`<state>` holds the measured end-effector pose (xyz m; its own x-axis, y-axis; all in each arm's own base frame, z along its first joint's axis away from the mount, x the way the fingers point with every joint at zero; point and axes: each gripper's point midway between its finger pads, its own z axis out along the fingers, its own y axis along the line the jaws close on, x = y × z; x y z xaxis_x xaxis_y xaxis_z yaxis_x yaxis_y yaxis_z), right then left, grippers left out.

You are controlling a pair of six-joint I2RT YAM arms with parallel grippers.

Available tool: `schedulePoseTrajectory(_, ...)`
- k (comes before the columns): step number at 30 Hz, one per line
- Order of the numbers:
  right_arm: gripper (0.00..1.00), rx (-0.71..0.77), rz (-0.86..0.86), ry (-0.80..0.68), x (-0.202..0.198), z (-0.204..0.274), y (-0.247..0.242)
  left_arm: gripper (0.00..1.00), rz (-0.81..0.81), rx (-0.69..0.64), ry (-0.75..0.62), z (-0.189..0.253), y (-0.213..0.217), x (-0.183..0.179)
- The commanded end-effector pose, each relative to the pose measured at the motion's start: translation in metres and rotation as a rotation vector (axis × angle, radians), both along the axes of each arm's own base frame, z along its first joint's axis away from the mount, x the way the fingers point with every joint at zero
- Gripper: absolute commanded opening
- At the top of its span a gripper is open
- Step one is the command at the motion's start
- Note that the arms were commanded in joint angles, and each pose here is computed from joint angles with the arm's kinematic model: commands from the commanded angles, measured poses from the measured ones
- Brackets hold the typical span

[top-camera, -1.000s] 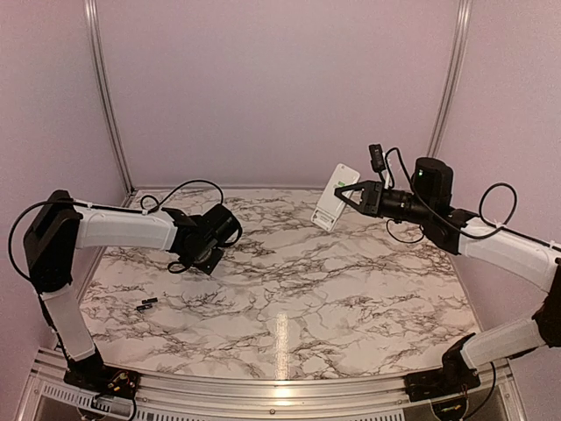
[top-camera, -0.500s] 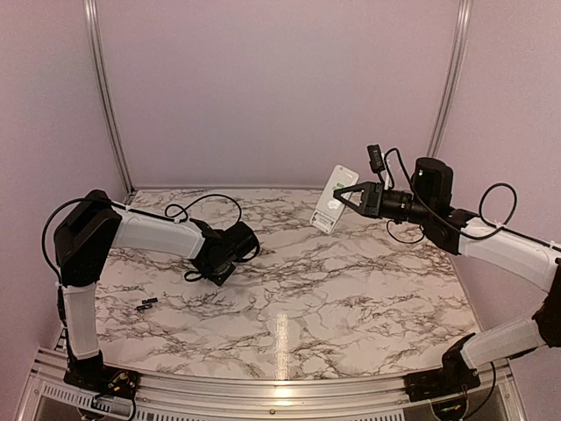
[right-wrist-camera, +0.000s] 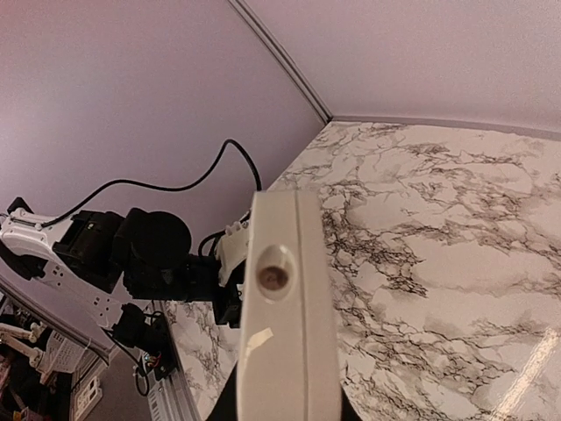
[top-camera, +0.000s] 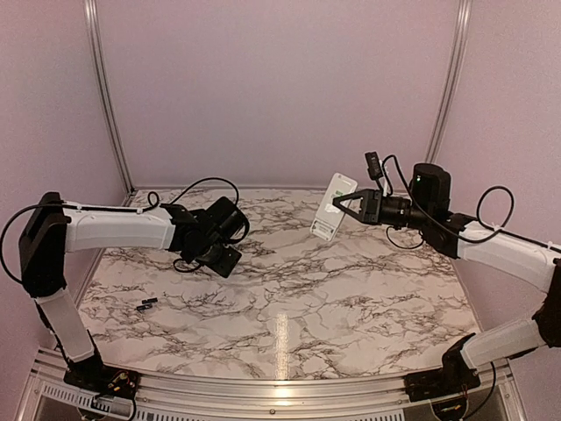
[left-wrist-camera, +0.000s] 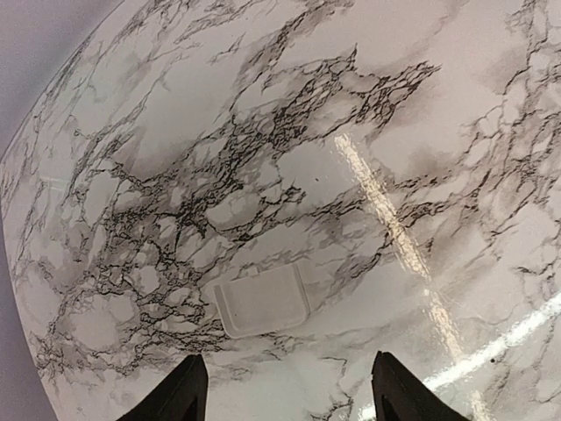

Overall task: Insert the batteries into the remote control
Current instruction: Place the battery cover at the center of the board, then adjust the remote control without the battery cover.

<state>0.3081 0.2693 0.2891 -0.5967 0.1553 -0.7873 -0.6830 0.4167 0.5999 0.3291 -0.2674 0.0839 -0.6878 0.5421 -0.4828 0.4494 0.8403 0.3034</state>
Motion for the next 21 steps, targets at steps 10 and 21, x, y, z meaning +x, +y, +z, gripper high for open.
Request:
schedulePoseTrajectory(10, 0.0, 0.022, 0.096, -0.006, -0.012, -0.011, 0.014, 0.68, 0.031, -0.244, 0.091, 0.042, 0.054, -0.048)
schedulePoseTrajectory(21, 0.0, 0.025, 0.234, 0.03, -0.042, -0.028, 0.051, 0.68, -0.246, -0.719, 0.076, 0.108, 0.003, -0.08)
